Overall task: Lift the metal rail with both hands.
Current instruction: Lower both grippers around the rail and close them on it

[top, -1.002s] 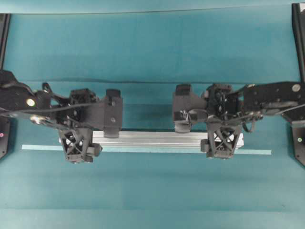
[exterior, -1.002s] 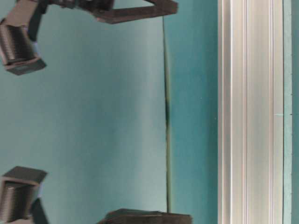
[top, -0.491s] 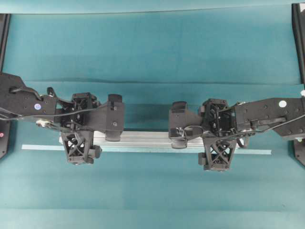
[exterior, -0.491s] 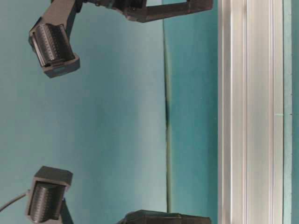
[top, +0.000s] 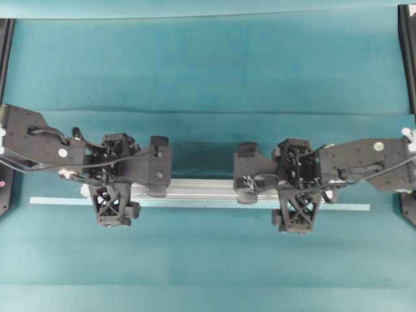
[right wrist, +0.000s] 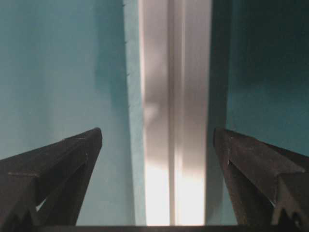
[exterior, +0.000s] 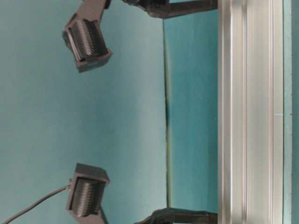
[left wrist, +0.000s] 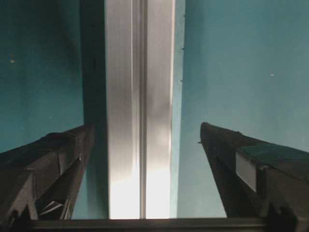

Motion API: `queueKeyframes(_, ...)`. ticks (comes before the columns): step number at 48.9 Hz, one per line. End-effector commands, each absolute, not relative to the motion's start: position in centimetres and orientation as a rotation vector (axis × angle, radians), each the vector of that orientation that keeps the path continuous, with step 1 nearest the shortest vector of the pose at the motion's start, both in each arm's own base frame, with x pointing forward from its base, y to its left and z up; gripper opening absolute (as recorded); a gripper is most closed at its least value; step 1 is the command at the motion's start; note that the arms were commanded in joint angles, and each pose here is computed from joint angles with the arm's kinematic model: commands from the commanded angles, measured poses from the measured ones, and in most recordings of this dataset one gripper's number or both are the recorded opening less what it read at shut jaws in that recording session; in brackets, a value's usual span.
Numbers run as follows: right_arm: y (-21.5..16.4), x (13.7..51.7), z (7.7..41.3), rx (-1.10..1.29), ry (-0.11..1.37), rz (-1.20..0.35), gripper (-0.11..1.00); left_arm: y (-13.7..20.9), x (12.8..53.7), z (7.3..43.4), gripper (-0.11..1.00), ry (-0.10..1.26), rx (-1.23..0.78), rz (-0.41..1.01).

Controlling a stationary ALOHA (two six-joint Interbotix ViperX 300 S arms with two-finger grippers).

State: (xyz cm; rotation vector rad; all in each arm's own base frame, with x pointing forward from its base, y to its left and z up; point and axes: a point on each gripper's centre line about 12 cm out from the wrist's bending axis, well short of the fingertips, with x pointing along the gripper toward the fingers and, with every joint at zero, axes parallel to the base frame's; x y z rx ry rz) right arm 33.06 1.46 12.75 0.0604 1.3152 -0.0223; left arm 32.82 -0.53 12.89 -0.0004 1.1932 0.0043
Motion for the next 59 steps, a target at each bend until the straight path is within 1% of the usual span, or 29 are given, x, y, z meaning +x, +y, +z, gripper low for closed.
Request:
queueKeyframes(1,1.3,33.4,12.1,0.062,1.31,-0.027,0.96,-0.5,33.2,12.9,0.97,1.179,0.006,0.003)
queueKeyframes(14,1.4,33.7,10.9,0.059,1.318,-0.026,0.96,-0.5,33.3,11.2,0.97,1.199,0.009,0.0)
queueKeyframes(34,0.1,33.8,10.8,0.032,1.312,-0.043,0.96,-0.3,33.0,10.7,0.97,1.212,0.005,0.005)
queueKeyframes(52,0.1,33.5,10.3,0.036,1.327,-0.048,0.95,-0.1,33.0,10.5,0.96,1.196,-0.011,0.018)
queueKeyframes(59,0.1,33.5,10.3,0.046,1.327,-0.054,0.92,0.0,33.0,10.5,0.93,1.198,-0.01,0.018)
